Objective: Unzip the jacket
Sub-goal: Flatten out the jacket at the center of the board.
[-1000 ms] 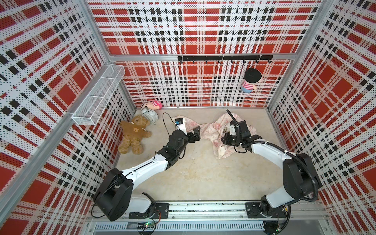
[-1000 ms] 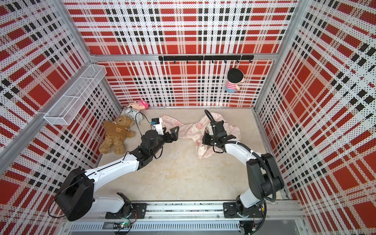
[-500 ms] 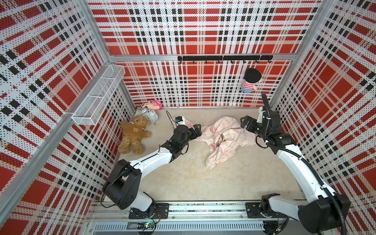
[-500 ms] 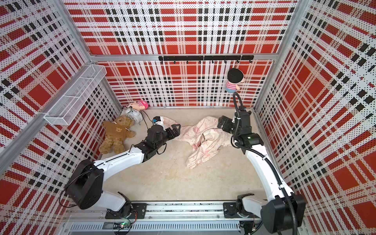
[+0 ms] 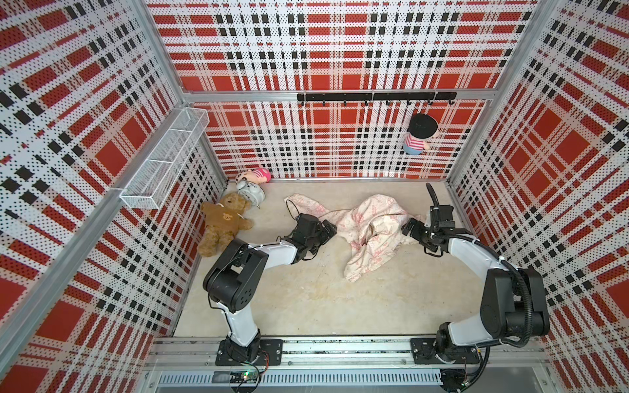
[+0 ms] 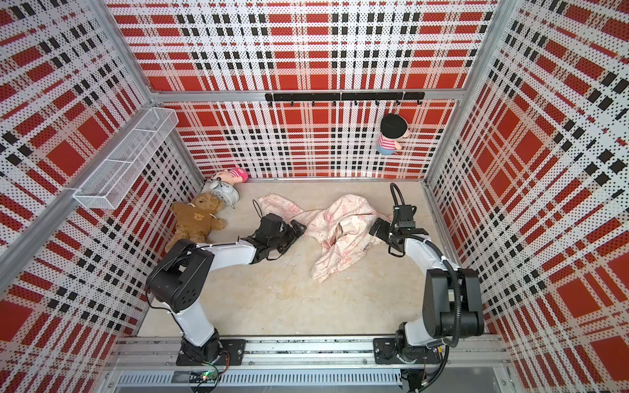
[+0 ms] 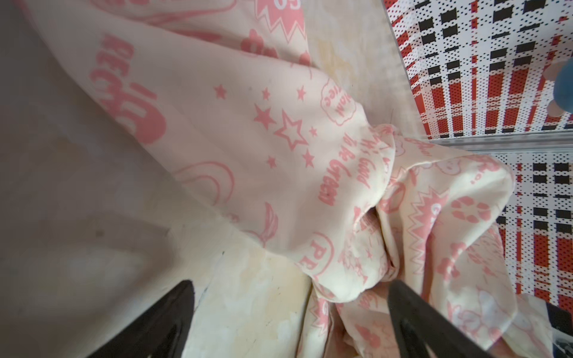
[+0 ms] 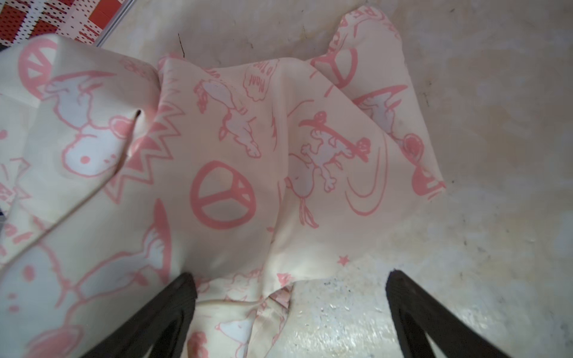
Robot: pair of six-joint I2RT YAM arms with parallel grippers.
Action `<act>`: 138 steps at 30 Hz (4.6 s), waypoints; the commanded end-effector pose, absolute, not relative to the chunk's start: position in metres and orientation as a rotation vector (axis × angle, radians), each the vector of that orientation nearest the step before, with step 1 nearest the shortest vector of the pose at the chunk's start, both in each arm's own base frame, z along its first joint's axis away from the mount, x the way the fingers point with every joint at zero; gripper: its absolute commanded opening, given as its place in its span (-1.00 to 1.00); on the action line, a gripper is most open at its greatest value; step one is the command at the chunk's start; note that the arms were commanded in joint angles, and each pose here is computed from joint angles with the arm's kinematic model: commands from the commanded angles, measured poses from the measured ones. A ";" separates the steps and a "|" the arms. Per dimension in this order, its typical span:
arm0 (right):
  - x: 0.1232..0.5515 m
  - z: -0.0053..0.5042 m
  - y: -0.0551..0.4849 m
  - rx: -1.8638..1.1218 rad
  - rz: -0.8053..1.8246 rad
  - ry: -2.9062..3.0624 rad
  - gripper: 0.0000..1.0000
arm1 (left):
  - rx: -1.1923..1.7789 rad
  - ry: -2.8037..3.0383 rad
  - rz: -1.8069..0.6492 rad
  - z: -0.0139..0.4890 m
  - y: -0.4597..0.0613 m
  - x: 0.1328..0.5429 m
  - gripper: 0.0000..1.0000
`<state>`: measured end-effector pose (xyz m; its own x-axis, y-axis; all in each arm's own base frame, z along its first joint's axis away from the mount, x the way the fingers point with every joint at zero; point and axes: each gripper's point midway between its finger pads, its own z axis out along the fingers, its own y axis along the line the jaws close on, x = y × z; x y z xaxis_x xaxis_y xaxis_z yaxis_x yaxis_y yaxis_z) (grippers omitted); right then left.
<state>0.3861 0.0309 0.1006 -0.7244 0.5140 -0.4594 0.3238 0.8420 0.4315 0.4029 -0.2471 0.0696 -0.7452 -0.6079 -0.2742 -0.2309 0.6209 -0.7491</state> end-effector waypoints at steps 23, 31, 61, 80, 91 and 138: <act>0.416 0.046 -0.009 0.926 0.640 2.179 -0.02 | -0.775 2.109 -1.125 0.075 -0.262 0.482 -0.50; 0.455 0.056 -0.006 0.887 0.725 2.189 -1.00 | -0.559 2.037 -1.183 0.130 -0.270 0.501 -1.00; 0.352 0.503 -0.054 0.330 0.199 1.580 -1.00 | -0.304 1.371 -0.546 0.525 -0.062 0.377 -1.00; 0.407 0.237 -0.015 0.283 0.403 2.282 0.69 | -0.399 1.829 -0.524 0.339 -0.096 0.484 -1.00; 0.355 0.196 0.057 -0.055 0.377 2.093 0.64 | -0.416 1.813 -0.487 0.328 -0.094 0.474 -1.00; 0.450 0.033 0.270 -1.453 -0.131 1.867 -0.12 | -0.482 1.874 -0.487 0.282 -0.049 0.468 -1.00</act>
